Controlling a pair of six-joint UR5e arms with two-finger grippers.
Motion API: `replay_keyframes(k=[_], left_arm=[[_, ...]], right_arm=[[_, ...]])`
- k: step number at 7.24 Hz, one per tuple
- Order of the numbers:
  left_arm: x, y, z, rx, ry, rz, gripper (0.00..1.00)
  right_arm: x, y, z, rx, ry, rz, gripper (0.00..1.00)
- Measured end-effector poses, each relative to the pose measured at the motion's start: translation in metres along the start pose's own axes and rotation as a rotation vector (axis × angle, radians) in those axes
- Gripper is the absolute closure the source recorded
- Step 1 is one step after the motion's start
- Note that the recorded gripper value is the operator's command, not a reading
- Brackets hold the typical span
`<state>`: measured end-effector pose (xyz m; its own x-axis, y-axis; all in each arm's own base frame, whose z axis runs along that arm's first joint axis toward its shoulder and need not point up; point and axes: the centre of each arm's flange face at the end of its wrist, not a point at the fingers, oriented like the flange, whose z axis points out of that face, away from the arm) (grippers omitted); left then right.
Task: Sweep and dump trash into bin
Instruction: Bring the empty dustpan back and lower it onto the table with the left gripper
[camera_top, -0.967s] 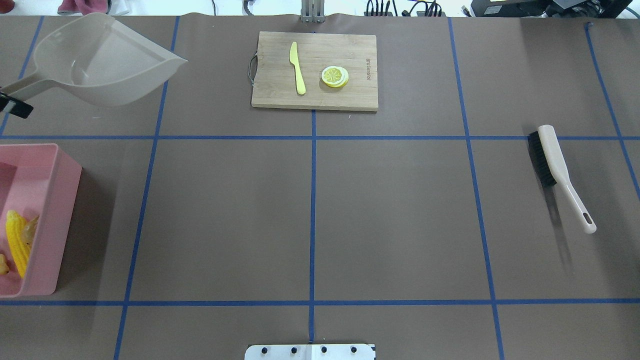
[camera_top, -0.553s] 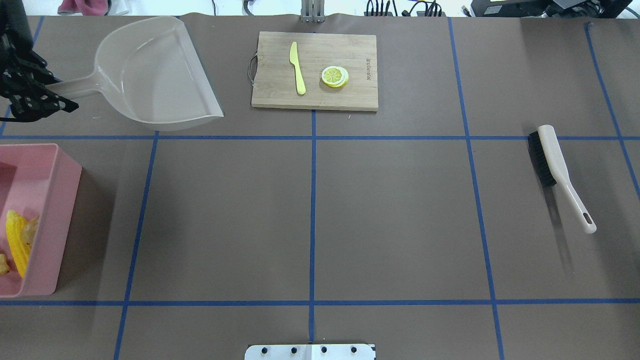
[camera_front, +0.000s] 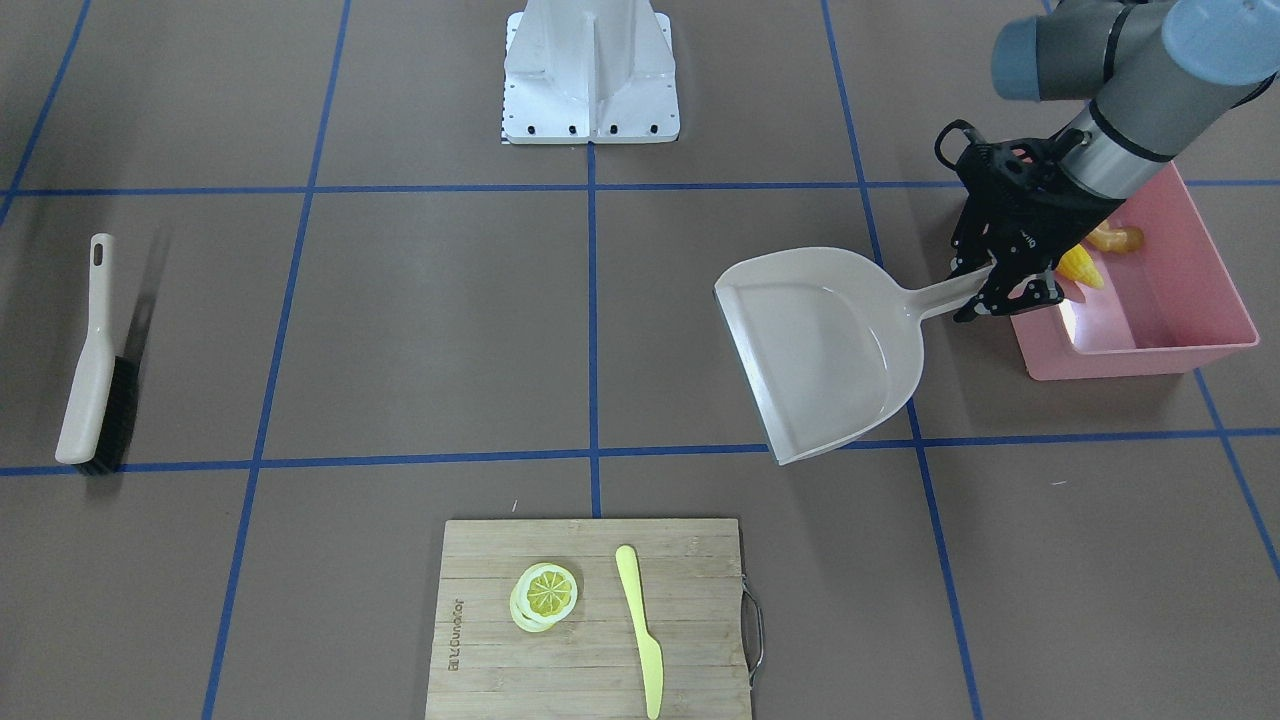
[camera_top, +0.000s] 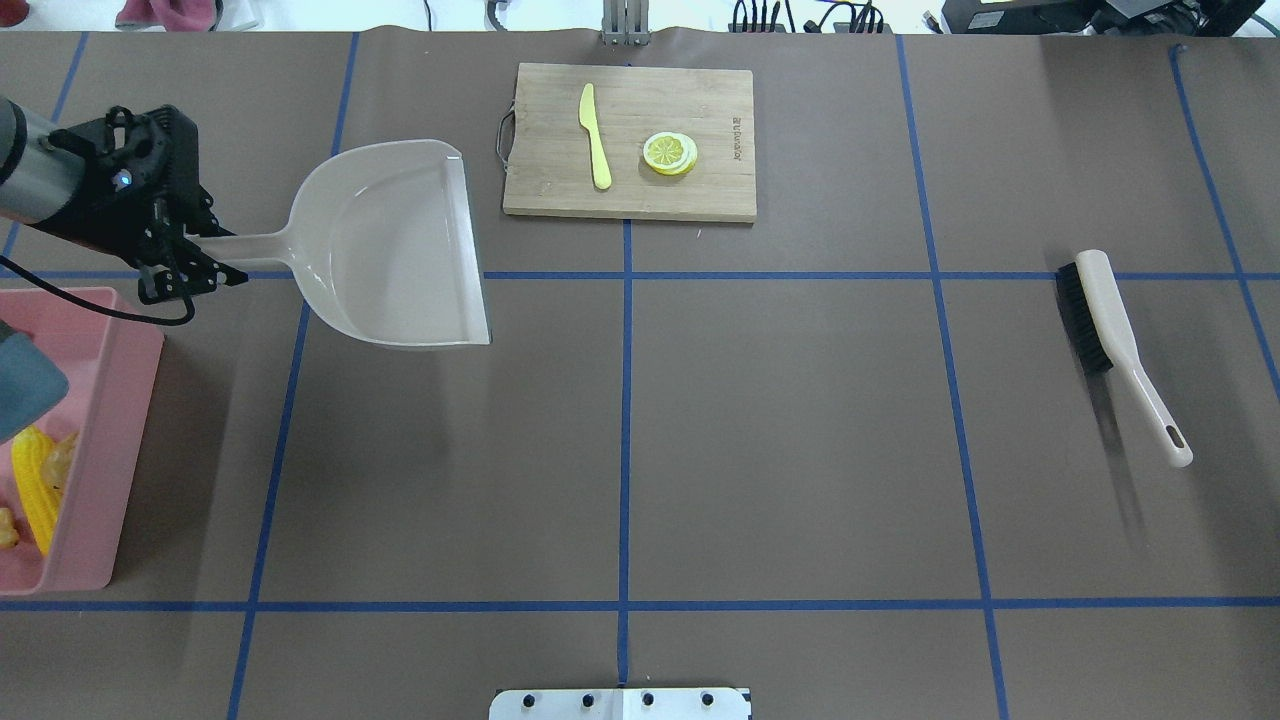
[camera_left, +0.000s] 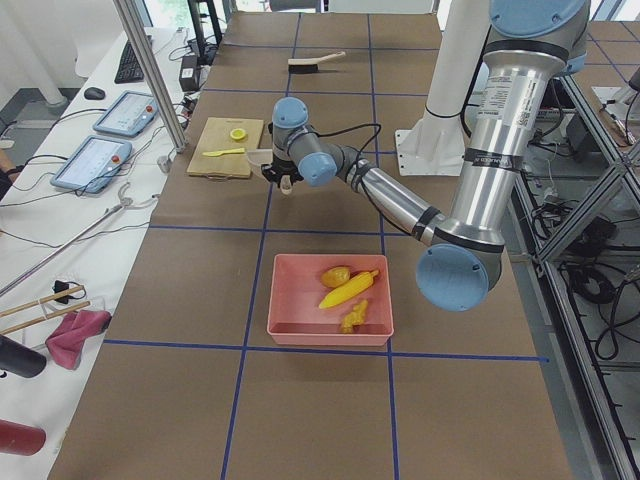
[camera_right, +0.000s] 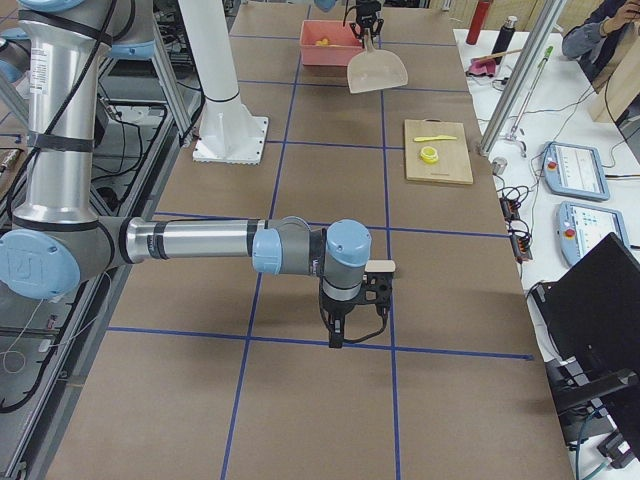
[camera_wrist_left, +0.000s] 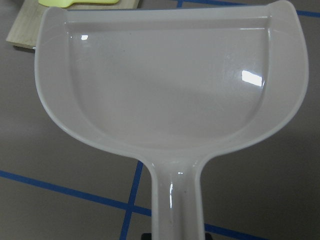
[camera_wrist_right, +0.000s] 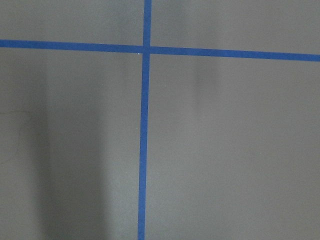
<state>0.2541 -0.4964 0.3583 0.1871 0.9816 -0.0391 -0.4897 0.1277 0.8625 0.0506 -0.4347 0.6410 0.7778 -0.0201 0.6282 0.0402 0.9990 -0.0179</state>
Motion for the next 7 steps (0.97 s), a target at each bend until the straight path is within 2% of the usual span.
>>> replay_keyframes(k=[3, 5, 6, 7], left_arm=[[0.021, 0.002, 0.072, -0.024, 0.095, 0.032, 1.00], [0.034, -0.005, 0.104, -0.029, 0.111, 0.065, 1.00], [0.040, -0.011, 0.111, -0.026, 0.115, 0.081, 0.81], [0.042, -0.014, 0.114, -0.016, 0.100, 0.101, 0.02]], right_arm=[[0.001, 0.000, 0.001, -0.003, 0.000, 0.001, 0.00], [0.001, 0.000, 0.002, -0.003, 0.000, 0.002, 0.00], [0.002, 0.000, 0.002, -0.004, 0.000, 0.002, 0.00], [0.002, 0.000, 0.002, -0.004, 0.000, 0.003, 0.00]])
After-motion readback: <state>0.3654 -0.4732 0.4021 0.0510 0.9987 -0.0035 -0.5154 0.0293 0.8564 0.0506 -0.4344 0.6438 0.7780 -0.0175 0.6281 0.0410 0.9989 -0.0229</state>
